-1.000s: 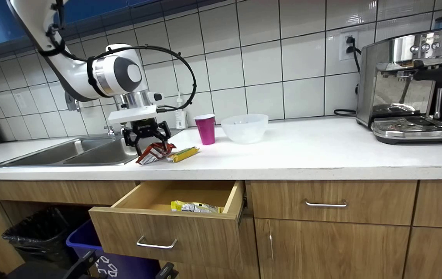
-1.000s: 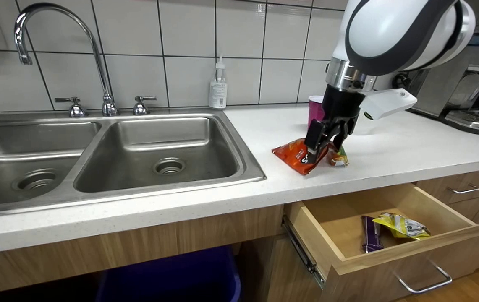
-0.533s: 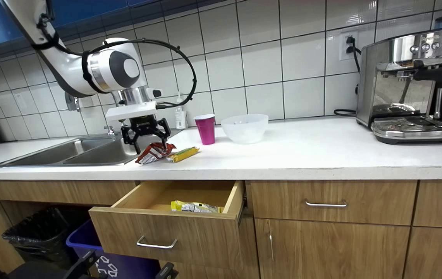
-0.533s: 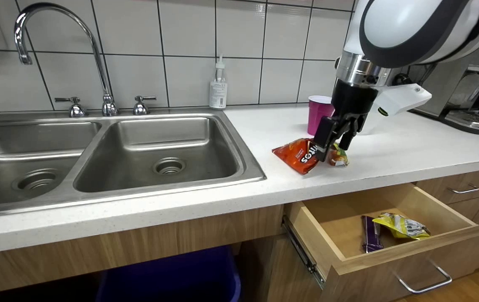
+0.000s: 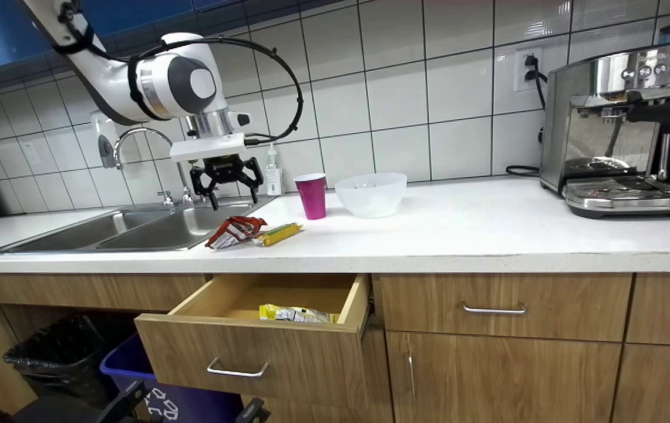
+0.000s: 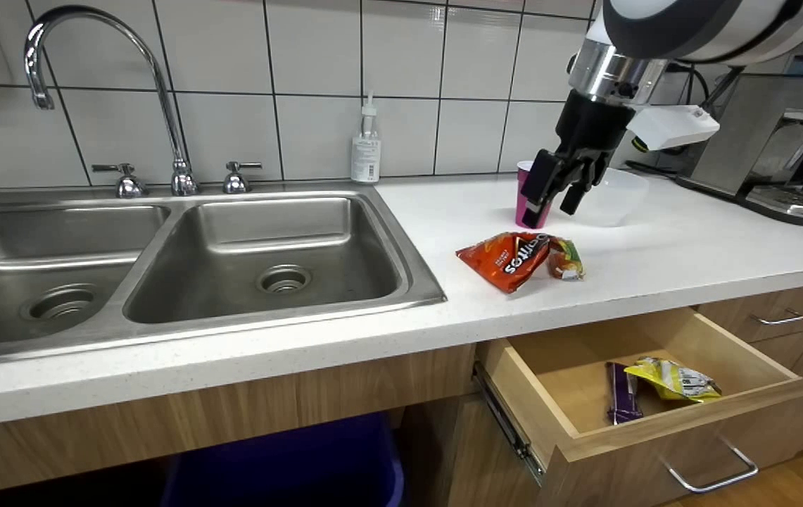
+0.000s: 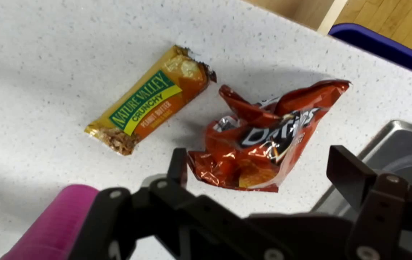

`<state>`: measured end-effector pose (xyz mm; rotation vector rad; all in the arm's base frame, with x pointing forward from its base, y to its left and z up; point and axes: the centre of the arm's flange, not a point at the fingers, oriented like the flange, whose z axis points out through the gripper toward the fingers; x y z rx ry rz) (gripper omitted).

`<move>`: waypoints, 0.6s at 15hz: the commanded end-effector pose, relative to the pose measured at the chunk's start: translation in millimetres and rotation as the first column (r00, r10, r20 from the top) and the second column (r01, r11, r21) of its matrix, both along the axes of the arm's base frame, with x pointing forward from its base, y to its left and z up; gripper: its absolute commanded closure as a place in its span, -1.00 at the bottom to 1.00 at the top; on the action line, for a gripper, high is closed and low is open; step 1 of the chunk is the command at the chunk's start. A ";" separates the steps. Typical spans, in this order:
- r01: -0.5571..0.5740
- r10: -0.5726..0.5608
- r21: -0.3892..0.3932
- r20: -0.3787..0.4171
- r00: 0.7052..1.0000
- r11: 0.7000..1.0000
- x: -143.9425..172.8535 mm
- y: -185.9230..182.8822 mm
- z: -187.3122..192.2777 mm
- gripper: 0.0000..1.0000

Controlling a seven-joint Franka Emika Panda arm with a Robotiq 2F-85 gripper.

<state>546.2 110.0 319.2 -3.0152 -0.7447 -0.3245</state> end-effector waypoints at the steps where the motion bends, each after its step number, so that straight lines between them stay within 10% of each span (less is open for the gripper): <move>1: -0.035 0.035 0.039 0.013 0.999 0.999 30.0 0.6 5.1 -1.00; 9: -0.163 0.161 0.063 0.029 0.986 0.985 69.6 20.7 -24.9 -1.00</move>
